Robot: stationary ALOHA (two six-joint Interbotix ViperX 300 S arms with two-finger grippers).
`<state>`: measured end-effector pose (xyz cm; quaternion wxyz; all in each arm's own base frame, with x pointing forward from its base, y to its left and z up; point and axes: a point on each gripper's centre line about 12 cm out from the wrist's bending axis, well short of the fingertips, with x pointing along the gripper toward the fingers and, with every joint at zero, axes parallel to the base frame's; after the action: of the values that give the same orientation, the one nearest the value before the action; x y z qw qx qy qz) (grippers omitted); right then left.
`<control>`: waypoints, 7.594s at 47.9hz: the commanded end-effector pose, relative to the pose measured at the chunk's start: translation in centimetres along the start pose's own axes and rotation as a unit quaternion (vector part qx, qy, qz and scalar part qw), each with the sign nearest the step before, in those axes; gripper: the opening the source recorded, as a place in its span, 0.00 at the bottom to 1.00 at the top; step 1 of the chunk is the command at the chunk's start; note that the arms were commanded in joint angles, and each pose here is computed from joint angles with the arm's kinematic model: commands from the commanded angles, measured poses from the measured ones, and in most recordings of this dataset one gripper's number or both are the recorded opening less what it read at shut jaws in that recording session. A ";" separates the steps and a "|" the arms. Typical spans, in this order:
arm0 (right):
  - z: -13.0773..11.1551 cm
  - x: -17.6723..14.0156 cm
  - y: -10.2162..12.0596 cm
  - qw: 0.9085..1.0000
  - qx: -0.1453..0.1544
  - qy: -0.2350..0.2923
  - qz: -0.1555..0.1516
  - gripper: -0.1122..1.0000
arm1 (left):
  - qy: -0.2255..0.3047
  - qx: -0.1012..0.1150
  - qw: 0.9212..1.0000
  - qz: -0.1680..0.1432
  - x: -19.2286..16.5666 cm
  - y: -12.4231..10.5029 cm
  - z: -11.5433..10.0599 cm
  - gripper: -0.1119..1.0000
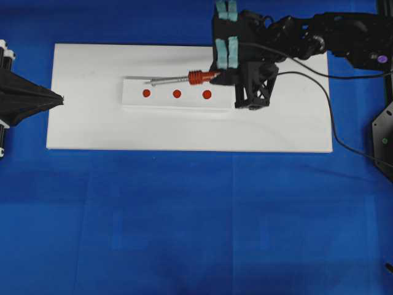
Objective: Touch the tip of the soldering iron to the mark.
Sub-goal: 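Tilt the iron tip down onto the leftmost red dot, then hold the iron tip against the leftmost red dot, then raise the iron and shift it rightward above the strip, then lower the iron tip onto the middle red dot and hold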
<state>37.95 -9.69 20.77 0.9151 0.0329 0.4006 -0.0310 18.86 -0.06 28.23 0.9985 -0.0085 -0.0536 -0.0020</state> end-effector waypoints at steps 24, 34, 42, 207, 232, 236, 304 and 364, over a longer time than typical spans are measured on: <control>-1.3 3.4 -0.8 1.000 0.008 0.016 -0.012 0.16 | -0.006 0.001 1.000 -0.001 0.2 0.0 0.3 0.10; -1.6 3.8 -0.8 1.000 0.009 0.022 -0.012 0.16 | -0.007 0.001 1.000 -0.001 0.2 0.0 0.4 0.10; -1.5 3.8 -0.8 1.000 0.009 0.021 -0.013 0.16 | -0.006 0.001 1.000 -0.001 0.2 0.0 0.3 0.10; -1.6 -8.4 0.4 0.999 0.023 0.001 -0.046 0.16 | -0.011 0.001 1.000 -0.001 0.2 0.0 0.4 0.10; -1.7 -8.4 0.5 0.999 0.022 0.001 -0.046 0.16 | -0.008 0.001 1.000 -0.001 0.2 0.0 0.3 0.10; -1.6 -8.3 0.4 0.999 0.023 0.001 -0.046 0.16 | -0.010 0.001 1.000 -0.001 0.2 0.0 0.4 0.10; -5.4 0.1 0.3 0.997 0.026 0.061 -0.041 0.16 | -0.008 0.001 1.000 -0.001 0.2 0.0 0.3 0.10; -5.4 0.1 0.3 0.997 0.026 0.063 -0.041 0.16 | -0.011 0.001 1.000 -0.001 0.2 0.0 0.4 0.10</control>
<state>33.81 -8.87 16.18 0.8786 0.0450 0.4693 -0.0763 18.85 -0.06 28.21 0.9984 -0.0085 -0.0567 -0.0020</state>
